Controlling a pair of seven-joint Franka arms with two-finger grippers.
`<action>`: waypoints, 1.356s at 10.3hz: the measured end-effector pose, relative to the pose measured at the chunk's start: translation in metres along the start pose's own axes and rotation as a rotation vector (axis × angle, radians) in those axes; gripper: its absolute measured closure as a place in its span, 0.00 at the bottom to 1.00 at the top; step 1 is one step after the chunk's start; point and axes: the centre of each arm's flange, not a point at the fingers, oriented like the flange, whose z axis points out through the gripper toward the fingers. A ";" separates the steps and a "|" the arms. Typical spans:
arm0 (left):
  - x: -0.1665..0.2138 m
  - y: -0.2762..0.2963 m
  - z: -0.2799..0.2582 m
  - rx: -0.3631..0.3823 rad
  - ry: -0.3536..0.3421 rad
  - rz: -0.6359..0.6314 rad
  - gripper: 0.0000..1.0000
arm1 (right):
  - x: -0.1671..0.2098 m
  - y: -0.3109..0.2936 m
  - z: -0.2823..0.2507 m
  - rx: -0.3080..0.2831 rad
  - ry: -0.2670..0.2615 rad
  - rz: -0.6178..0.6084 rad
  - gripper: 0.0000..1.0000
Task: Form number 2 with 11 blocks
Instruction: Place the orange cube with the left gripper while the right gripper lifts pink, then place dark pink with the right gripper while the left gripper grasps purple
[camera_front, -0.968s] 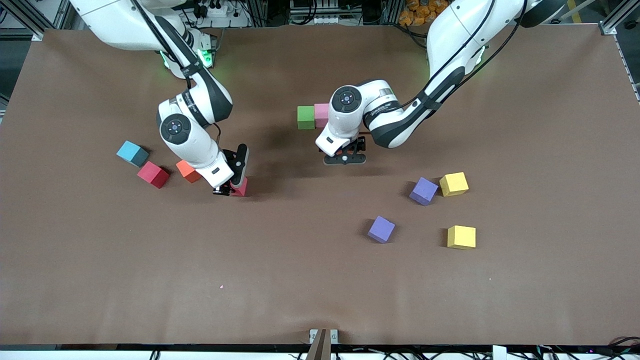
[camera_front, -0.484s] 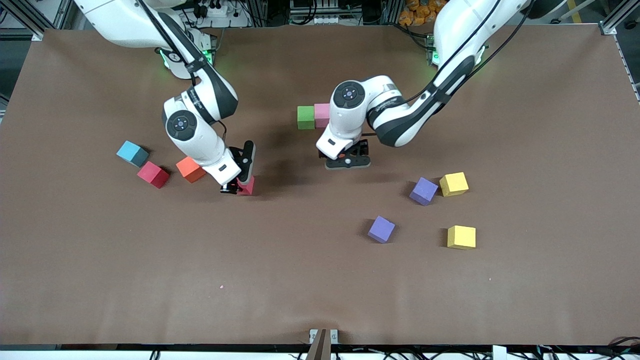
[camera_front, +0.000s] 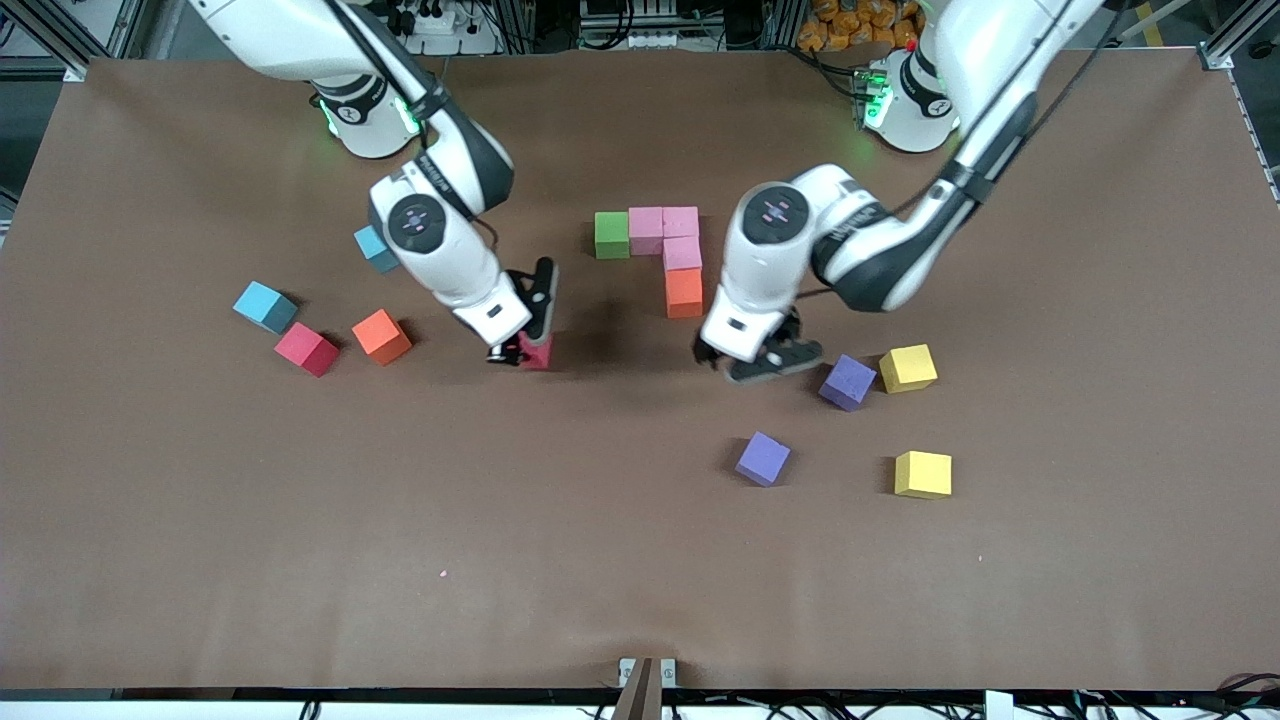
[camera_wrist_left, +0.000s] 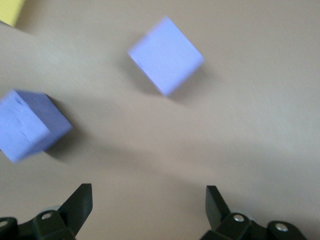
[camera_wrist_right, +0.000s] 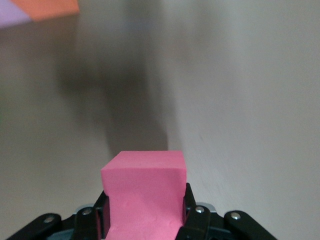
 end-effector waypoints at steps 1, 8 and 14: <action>0.027 -0.021 0.001 0.003 0.003 -0.053 0.00 | 0.021 -0.012 0.004 0.006 0.008 0.008 0.44; 0.099 -0.113 0.032 0.055 -0.073 -0.485 0.00 | 0.105 -0.076 0.032 0.053 0.027 0.023 0.44; 0.067 -0.128 0.069 0.135 -0.130 -0.526 0.00 | 0.128 -0.083 0.051 0.047 0.017 0.005 0.44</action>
